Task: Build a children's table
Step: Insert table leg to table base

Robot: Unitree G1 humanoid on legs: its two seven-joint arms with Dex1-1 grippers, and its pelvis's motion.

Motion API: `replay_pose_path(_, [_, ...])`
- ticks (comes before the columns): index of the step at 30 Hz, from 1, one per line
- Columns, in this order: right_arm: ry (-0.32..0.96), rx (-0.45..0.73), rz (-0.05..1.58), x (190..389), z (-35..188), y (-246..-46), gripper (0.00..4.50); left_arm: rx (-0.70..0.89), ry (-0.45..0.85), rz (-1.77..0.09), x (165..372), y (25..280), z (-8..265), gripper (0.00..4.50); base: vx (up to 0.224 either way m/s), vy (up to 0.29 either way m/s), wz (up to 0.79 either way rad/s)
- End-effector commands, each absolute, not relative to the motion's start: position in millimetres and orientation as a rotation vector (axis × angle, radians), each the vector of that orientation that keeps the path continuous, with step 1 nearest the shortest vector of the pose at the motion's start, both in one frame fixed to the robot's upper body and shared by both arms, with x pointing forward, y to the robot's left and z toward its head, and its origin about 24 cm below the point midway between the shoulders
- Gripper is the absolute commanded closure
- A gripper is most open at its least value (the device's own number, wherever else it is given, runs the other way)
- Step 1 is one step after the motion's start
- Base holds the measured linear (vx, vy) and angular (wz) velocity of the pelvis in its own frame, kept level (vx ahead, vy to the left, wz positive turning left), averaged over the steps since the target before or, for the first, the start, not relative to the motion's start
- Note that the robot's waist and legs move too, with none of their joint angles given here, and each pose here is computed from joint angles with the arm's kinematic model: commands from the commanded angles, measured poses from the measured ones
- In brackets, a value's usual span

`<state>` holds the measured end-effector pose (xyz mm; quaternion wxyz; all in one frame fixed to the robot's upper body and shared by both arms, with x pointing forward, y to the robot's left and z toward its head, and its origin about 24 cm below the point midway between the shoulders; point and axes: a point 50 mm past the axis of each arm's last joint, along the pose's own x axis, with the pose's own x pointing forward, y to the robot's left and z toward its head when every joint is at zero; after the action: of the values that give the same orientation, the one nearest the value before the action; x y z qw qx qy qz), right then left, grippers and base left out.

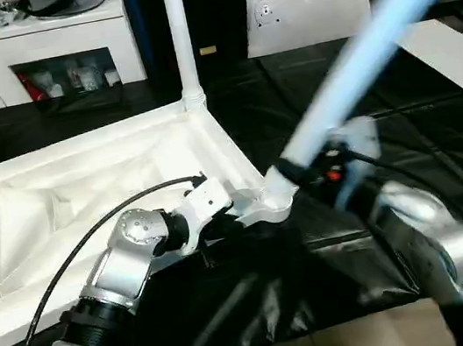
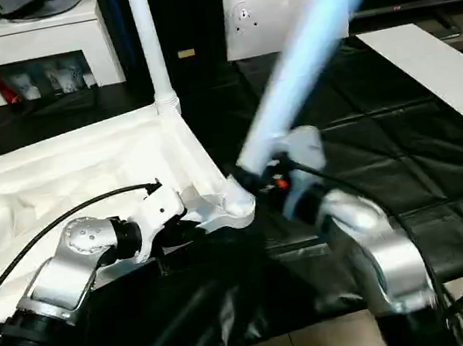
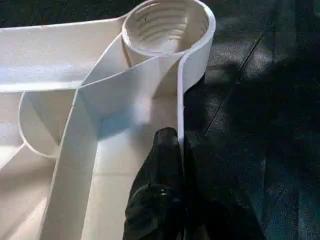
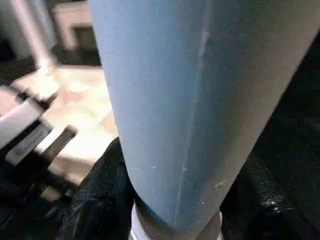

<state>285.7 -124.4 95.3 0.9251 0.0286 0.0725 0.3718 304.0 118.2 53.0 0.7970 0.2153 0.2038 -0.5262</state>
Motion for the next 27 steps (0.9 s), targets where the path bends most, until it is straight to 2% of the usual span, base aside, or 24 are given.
replay_pose_path(1, [0.168, 0.05, 0.793, 288.7, 93, -122.7, 2.61, 0.46, 0.4, -1.126, 305, 125, 55, 4.5, 0.0, 0.0, 0.0])
replay_pose_path(3, [0.172, 0.052, 0.798, 290.6, 93, -122.1, 2.61, 0.465, 0.383, -1.145, 304, 125, 54, 4.5, 0.0, 0.0, 0.0])
replay_pose_path(9, [0.185, -0.003, 0.876, 292.7, 92, -115.2, 2.61, 0.445, 0.437, -1.128, 301, 130, 47, 4.5, 0.0, 0.0, 0.0])
replay_pose_path(11, [0.187, -0.004, 0.881, 293.0, 92, -114.8, 2.61, 0.389, 0.439, -1.112, 303, 130, 49, 4.5, 0.0, 0.0, 0.0])
replay_pose_path(12, [0.188, -0.004, 0.881, 293.1, 92, -114.8, 2.61, 0.371, 0.437, -1.111, 304, 130, 49, 4.05, 0.0, 0.0, 0.0])
replay_pose_path(15, [0.182, -0.014, 0.859, 294.6, 90, -115.9, 2.61, 0.366, 0.436, -1.105, 305, 131, 50, 3.94, 0.0, 0.0, 0.0])
replay_pose_path(18, [0.153, 0.015, 0.839, 294.4, 92, -116.1, 2.61, 0.373, 0.428, -1.085, 307, 134, 50, 3.51, 0.0, 0.0, 0.0])
replay_pose_path(20, [0.098, 0.034, 0.807, 295.7, 96, -116.4, 2.61, 0.372, 0.435, -1.107, 306, 135, 50, 3.51, 0.0, 0.0, 0.0])
replay_pose_path(27, [0.087, 0.04, 0.792, 298.0, 101, -120.8, 2.61, 0.414, 0.478, -1.128, 305, 140, 46, 3.49, 0.0, 0.0, 0.0])
